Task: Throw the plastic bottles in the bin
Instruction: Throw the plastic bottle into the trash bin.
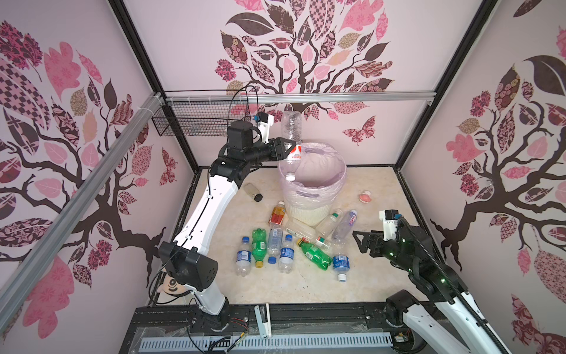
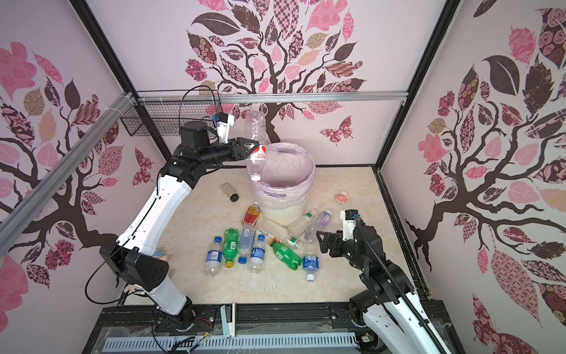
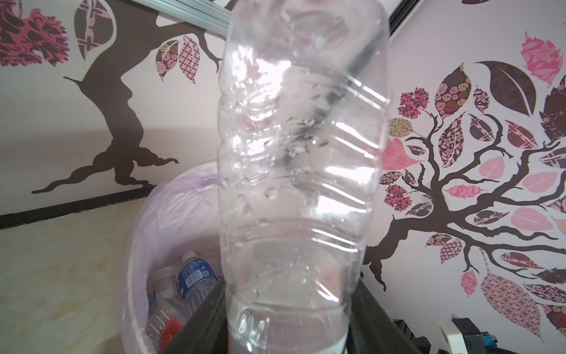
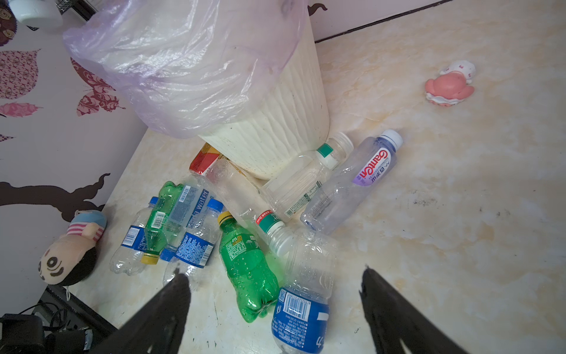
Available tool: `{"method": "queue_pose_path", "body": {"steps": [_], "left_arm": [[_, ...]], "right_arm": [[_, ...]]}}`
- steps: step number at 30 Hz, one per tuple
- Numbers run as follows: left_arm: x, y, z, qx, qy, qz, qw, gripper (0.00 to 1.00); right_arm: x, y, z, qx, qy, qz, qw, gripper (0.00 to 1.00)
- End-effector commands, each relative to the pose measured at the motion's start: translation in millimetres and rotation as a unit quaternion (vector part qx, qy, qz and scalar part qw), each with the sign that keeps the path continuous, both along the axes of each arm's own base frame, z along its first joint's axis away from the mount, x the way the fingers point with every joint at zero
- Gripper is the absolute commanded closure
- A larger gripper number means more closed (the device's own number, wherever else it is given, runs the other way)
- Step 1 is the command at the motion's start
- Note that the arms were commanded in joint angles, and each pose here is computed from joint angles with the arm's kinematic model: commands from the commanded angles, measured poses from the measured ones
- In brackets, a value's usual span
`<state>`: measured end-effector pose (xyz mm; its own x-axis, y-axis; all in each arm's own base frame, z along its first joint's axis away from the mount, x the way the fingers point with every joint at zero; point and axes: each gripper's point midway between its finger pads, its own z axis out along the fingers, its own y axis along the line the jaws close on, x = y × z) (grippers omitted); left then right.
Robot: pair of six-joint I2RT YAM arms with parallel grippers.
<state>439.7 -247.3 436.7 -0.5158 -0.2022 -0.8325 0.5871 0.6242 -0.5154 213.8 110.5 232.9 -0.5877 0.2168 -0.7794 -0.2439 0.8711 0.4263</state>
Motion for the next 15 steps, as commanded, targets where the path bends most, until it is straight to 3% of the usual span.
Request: {"method": "queue_pose_path", "body": {"steps": [1,15], "left_arm": [[0,-5,17,0.004,-0.031,-0.003,1.000,0.47],[19,-30,-16,0.050,-0.030,-0.021,0.998,0.43]], "right_arm": [[-2,-1,-4,-0.004,0.004,0.001,1.000,0.11],[-2,-1,-4,-0.002,0.002,-0.001,1.000,0.11]]}}
